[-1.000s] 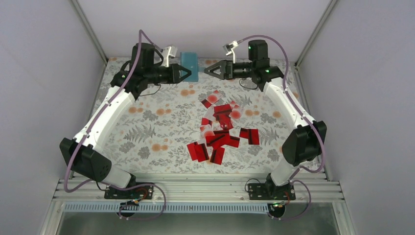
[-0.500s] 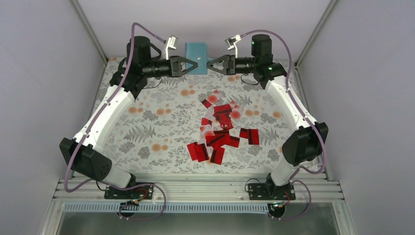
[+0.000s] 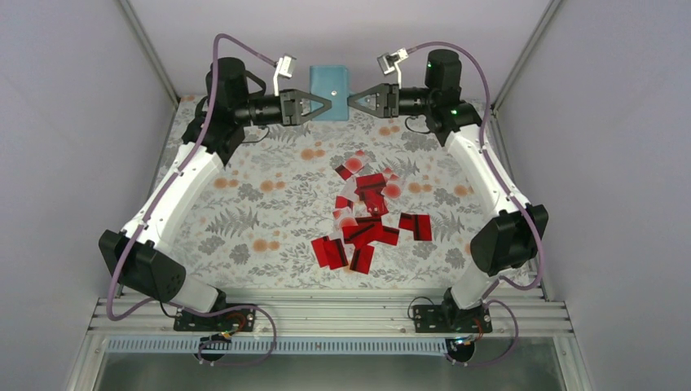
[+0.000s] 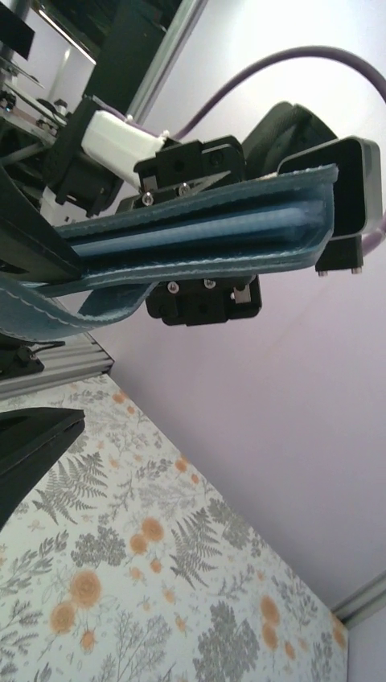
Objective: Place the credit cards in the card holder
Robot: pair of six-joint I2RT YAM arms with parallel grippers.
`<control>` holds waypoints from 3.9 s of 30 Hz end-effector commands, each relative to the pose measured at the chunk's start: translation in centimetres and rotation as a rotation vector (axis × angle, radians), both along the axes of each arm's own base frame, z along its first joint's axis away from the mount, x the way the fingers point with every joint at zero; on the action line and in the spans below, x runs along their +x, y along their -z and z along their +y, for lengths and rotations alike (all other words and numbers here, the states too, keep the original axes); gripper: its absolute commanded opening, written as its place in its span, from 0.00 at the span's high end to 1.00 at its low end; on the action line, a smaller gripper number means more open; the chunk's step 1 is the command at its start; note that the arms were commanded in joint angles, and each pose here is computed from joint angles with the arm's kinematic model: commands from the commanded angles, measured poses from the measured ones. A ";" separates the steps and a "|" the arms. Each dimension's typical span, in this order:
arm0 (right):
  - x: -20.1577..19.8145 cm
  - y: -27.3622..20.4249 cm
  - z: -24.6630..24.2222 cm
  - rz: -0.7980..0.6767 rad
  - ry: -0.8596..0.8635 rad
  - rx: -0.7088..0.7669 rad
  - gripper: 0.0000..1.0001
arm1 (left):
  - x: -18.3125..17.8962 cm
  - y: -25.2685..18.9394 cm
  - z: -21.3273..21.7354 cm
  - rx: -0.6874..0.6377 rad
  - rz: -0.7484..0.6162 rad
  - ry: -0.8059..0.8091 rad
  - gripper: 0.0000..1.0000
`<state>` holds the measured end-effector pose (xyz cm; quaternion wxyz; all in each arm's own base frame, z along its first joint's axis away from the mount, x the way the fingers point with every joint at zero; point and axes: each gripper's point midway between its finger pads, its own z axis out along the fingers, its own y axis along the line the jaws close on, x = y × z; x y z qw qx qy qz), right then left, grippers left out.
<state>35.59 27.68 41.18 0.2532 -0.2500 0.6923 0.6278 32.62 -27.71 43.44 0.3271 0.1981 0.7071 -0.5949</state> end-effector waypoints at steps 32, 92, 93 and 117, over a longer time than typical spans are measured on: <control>0.1 1.7 2.8 0.123 -0.026 -0.048 0.96 | 3.7 7.2 4.5 0.270 0.074 -0.327 0.00; 1.0 29.9 9.1 0.501 0.083 -0.653 0.96 | 2.8 33.5 12.9 0.806 0.411 -0.568 0.95; 1.0 30.3 9.0 0.503 0.080 -0.659 0.96 | 2.5 33.9 12.9 0.801 0.423 -0.565 0.96; 3.3 36.3 3.3 0.459 0.135 -0.750 0.67 | -1.6 38.3 13.7 0.698 0.603 -0.591 0.98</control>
